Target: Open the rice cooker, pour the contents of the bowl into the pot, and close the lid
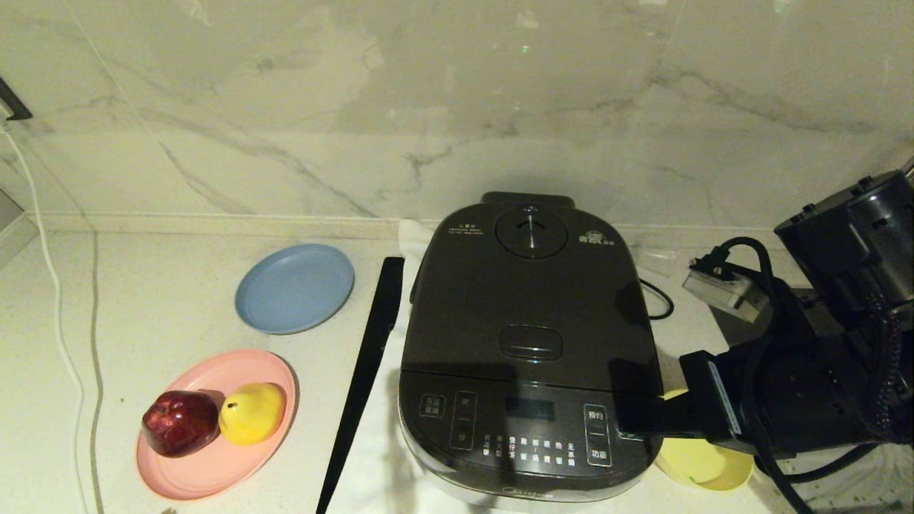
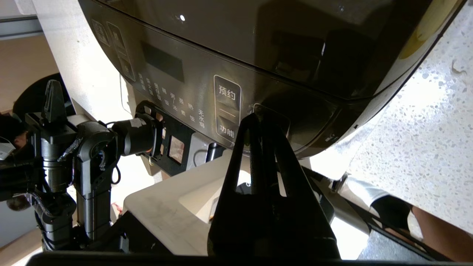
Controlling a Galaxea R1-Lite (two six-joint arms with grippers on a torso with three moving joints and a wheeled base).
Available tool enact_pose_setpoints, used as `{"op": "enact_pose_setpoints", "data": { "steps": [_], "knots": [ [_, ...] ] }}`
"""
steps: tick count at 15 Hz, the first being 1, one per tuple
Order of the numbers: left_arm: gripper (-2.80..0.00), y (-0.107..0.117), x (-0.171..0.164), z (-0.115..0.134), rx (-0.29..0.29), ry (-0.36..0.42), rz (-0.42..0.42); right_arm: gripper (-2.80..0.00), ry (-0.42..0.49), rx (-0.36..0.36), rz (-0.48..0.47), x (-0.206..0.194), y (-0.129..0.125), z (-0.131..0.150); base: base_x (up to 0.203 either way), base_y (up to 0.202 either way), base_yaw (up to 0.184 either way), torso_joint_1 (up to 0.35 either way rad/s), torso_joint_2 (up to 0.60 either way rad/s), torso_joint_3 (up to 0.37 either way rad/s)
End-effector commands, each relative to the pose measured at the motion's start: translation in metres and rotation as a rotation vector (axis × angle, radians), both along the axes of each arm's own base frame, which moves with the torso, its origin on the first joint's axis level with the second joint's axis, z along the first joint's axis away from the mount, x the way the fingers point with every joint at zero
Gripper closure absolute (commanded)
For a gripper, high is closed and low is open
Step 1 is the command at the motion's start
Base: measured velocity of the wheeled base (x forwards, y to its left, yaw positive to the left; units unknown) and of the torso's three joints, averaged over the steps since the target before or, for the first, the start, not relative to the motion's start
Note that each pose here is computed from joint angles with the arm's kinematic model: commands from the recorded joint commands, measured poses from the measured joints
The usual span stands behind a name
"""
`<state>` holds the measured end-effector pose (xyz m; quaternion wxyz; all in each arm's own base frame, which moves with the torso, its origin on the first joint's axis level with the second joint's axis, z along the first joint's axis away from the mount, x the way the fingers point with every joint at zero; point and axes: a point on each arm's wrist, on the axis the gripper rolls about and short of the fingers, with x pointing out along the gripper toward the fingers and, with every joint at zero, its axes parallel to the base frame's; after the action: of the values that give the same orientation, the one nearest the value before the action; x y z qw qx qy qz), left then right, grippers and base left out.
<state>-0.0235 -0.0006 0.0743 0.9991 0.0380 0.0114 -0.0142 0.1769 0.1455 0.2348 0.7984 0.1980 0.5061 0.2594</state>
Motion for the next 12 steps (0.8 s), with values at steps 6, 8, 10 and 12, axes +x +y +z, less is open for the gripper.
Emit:
{"op": "enact_pose_setpoints", "data": {
  "steps": [6,8,10,12],
  "knots": [
    [0.00,0.0000,0.0000,0.0000,0.000,0.001,0.000,0.00,0.011,-0.007,-0.002,0.0008,0.0008,-0.0044,0.000,0.000,0.000,0.000,0.00,0.000],
    [0.00,0.0000,0.0000,0.0000,0.000,0.001,0.000,0.00,0.009,-0.005,-0.003,0.0002,0.0003,-0.0039,0.000,0.000,0.000,0.000,0.00,0.000],
    [0.00,0.0000,0.0000,0.0000,0.000,0.001,0.000,0.00,0.013,-0.007,-0.005,0.0002,-0.0001,-0.0049,0.000,0.000,0.000,0.000,0.00,0.000],
    [0.00,0.0000,0.0000,0.0000,0.000,0.001,0.000,0.00,0.010,-0.005,-0.005,-0.0008,-0.0008,-0.0038,0.000,0.000,0.000,0.000,0.00,0.000]
  ]
}}
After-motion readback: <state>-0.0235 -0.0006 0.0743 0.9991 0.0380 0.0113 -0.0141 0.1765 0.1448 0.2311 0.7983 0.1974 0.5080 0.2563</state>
